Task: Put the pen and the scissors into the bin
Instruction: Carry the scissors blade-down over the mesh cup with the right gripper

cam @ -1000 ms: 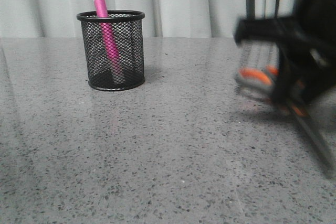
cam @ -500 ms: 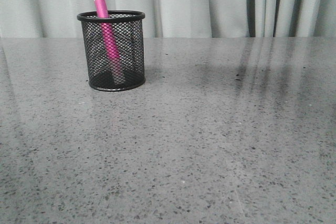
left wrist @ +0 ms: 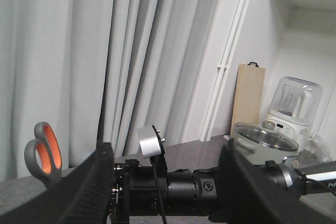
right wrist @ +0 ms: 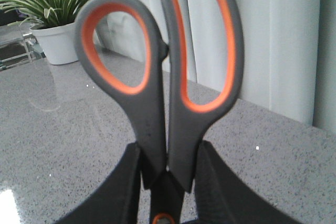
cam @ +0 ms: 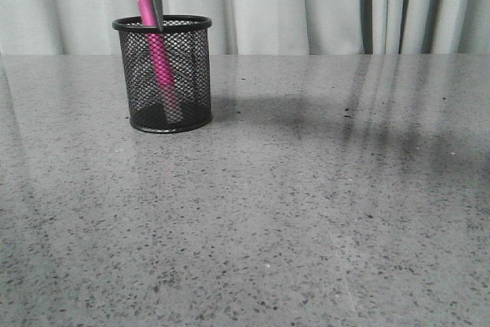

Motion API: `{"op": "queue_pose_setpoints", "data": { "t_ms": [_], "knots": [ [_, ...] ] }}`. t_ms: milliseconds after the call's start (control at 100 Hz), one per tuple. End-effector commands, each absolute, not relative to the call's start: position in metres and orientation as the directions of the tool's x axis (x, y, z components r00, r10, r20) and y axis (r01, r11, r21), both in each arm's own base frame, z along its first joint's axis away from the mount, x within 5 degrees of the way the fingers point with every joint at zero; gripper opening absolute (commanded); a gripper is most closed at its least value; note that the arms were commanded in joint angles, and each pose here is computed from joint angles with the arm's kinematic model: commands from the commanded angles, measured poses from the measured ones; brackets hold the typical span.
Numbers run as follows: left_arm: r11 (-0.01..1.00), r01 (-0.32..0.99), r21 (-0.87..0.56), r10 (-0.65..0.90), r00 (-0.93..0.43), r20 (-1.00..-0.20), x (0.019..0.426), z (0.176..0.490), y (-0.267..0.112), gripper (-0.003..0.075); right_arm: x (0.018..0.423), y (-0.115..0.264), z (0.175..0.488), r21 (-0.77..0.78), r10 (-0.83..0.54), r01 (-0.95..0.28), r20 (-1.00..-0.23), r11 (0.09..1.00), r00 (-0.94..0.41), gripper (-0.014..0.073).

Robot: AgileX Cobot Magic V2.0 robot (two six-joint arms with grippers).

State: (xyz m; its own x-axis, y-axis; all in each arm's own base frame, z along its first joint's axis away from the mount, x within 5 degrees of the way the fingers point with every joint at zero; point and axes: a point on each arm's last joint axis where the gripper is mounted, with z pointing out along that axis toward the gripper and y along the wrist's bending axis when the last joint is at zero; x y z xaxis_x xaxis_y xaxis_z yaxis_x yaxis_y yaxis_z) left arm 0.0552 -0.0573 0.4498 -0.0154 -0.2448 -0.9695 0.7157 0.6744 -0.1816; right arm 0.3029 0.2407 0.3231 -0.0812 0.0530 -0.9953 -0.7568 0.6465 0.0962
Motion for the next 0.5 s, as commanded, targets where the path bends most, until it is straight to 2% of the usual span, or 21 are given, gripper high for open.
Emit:
{"op": "queue_pose_setpoints", "data": {
  "t_ms": [0, 320, 410, 490],
  "knots": [
    [0.677, 0.714, -0.178, -0.292, 0.039, -0.956, 0.054, 0.462, -0.054, 0.0389, 0.297, 0.241, 0.350, 0.077, 0.139, -0.791, -0.990, 0.607, 0.011, -0.0071],
    [0.684, 0.710, -0.165, -0.282, 0.048, -0.958, 0.054, 0.462, -0.054, 0.0389, 0.300, 0.241, 0.318, 0.102, 0.072, -0.774, -0.995, 0.625, -0.073, -0.0069],
    [0.689, 0.708, -0.155, -0.271, 0.054, -0.961, 0.054, 0.461, -0.054, 0.0389, 0.297, 0.242, 0.319, 0.104, 0.098, -0.791, -0.994, 0.602, -0.056, -0.0069],
    [0.688, 0.710, -0.152, -0.259, 0.045, -0.965, 0.054, 0.460, -0.055, 0.0389, 0.291, 0.245, 0.329, 0.096, 0.187, -0.837, -0.982, 0.538, 0.007, -0.0069]
  ]
}}
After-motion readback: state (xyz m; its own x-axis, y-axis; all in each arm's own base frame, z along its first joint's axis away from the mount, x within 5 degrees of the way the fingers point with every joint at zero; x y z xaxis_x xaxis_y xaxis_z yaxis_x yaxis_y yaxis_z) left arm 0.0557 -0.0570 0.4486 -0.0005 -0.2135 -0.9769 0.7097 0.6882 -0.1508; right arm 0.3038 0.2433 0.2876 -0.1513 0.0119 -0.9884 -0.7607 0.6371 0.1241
